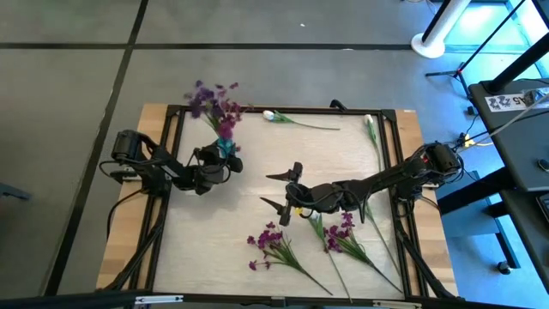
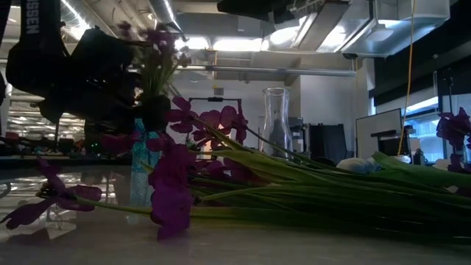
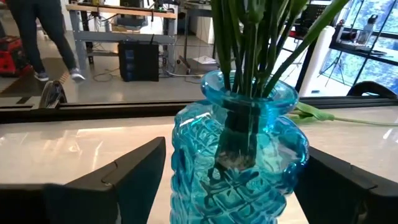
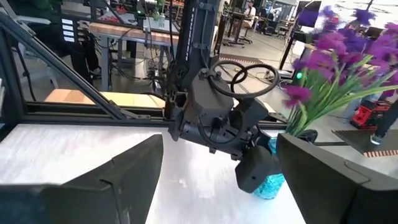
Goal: Sort flowers into vase by color
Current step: Adjust the blue flower vase
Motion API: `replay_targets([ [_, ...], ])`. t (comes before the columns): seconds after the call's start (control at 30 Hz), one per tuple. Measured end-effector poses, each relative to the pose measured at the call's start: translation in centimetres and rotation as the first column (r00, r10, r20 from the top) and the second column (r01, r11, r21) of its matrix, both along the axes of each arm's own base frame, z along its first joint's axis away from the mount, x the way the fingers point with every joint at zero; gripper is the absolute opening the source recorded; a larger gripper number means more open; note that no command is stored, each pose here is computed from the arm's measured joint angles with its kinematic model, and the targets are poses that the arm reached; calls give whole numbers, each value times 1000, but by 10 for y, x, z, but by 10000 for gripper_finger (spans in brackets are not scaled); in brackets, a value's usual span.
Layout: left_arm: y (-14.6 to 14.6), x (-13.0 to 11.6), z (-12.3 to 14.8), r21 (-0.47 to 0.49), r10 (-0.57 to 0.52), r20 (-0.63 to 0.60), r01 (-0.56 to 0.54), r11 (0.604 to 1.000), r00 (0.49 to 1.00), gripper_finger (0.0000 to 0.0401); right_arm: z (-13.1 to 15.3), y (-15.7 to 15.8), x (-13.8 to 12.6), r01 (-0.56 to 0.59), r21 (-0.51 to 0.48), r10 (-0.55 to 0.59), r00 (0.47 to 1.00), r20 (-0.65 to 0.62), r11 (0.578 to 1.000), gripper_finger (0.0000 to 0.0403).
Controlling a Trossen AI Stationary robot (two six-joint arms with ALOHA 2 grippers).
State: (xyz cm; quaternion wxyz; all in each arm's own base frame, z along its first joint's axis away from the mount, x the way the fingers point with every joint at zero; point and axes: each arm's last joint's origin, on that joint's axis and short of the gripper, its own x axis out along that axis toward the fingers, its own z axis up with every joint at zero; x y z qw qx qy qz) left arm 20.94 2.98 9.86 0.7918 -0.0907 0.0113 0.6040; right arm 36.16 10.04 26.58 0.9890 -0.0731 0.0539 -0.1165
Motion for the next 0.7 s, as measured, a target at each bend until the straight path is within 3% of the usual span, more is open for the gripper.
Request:
replay_targets([
  [0.33,0,0,-1,-5,-6,-11,6,1000,1000,315,-1,-1,0,16,-18,-16,1000,-9,1000,312],
  [0.7,3,5,-2,-87,-170,15,171,981,985,322,-3,0,-1,16,-24,-16,999,-38,1000,312],
])
